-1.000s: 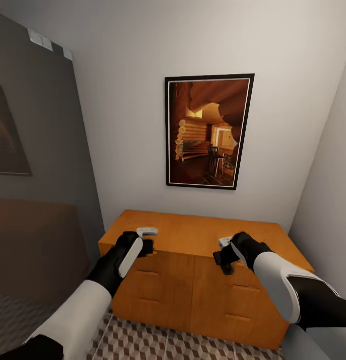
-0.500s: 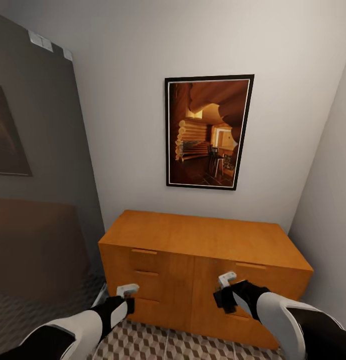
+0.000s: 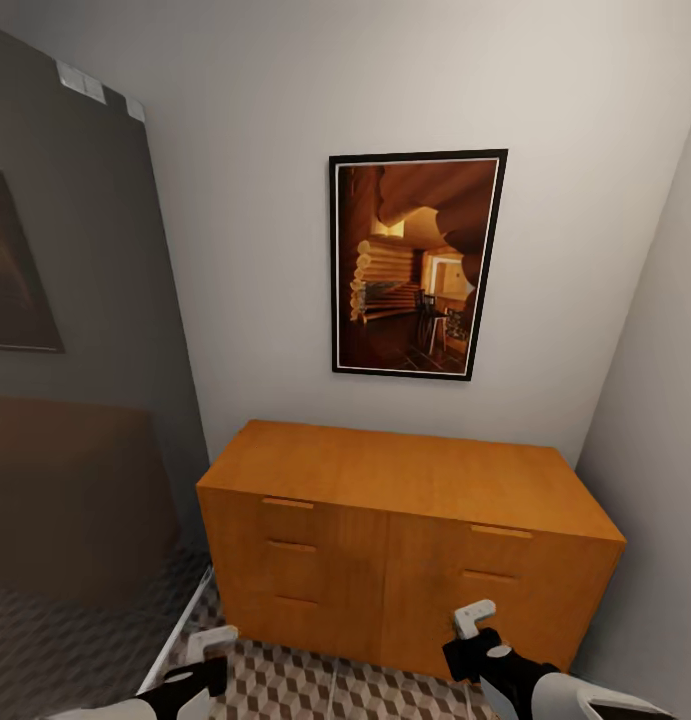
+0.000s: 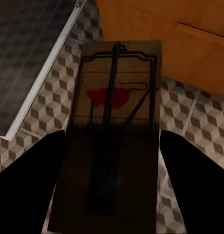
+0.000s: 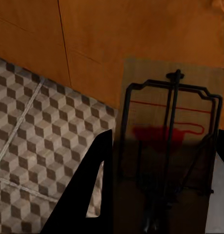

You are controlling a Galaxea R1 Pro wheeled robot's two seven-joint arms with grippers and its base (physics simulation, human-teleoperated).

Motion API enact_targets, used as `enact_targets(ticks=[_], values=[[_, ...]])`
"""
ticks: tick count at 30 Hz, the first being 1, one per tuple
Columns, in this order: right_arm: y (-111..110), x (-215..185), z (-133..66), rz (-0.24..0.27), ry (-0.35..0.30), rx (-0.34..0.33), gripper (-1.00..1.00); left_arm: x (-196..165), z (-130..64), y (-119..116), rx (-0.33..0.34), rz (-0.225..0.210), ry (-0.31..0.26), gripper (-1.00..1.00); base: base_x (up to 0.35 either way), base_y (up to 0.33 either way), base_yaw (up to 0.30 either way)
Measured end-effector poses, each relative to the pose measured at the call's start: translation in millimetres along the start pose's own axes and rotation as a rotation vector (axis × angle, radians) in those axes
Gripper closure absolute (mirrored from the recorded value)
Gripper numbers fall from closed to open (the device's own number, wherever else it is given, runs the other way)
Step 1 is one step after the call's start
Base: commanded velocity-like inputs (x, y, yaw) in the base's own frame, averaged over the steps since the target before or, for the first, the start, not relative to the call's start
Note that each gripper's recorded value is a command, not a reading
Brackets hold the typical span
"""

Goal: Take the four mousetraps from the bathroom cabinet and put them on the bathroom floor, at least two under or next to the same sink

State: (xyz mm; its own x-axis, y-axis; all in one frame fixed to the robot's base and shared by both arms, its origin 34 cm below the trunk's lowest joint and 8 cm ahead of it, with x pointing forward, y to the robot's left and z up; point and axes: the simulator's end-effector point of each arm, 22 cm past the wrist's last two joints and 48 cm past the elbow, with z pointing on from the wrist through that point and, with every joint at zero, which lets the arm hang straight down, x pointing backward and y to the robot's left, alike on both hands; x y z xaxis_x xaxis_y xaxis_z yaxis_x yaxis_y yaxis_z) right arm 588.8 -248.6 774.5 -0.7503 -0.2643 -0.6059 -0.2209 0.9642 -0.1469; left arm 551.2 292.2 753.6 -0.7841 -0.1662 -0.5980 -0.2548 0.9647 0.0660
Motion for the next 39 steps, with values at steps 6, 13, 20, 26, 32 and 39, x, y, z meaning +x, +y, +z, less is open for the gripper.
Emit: enact_targets(ticks=[6, 13, 20, 26, 32, 39], values=[[-9.2, 9.4, -1.0, 0.032, -0.014, 0.048, 1.00, 2.3, 2.4, 42.7, -0.048, -0.010, -0.091, 1.00, 0.000, 0.000, 0.000], [-24.8, 9.1, -2.9, 0.039, -0.068, 0.077, 1.00, 11.3, 2.3, 53.3, -0.028, -0.004, -0.114, 1.00, 0.000, 0.000, 0.000], [-36.8, 3.3, -5.2, 0.044, -0.113, 0.122, 1.00, 12.5, 2.2, 52.6, -0.027, -0.004, -0.112, 1.00, 0.000, 0.000, 0.000], [-40.5, 7.7, -9.5, 0.049, -0.164, 0.163, 1.00, 11.5, 3.3, 46.8, 0.038, -0.002, -0.111, 1.00, 0.000, 0.000, 0.000], [-34.3, 17.3, -9.9, 0.036, -0.157, 0.151, 1.00, 2.4, 3.9, 55.9, 0.153, 0.006, -0.126, 1.00, 0.000, 0.000, 0.000], [-32.1, 17.9, -9.8, 0.032, -0.157, 0.146, 1.00, 2.2, 4.1, 70.1, 0.140, -0.056, -0.135, 1.00, 0.000, 0.000, 0.002]])
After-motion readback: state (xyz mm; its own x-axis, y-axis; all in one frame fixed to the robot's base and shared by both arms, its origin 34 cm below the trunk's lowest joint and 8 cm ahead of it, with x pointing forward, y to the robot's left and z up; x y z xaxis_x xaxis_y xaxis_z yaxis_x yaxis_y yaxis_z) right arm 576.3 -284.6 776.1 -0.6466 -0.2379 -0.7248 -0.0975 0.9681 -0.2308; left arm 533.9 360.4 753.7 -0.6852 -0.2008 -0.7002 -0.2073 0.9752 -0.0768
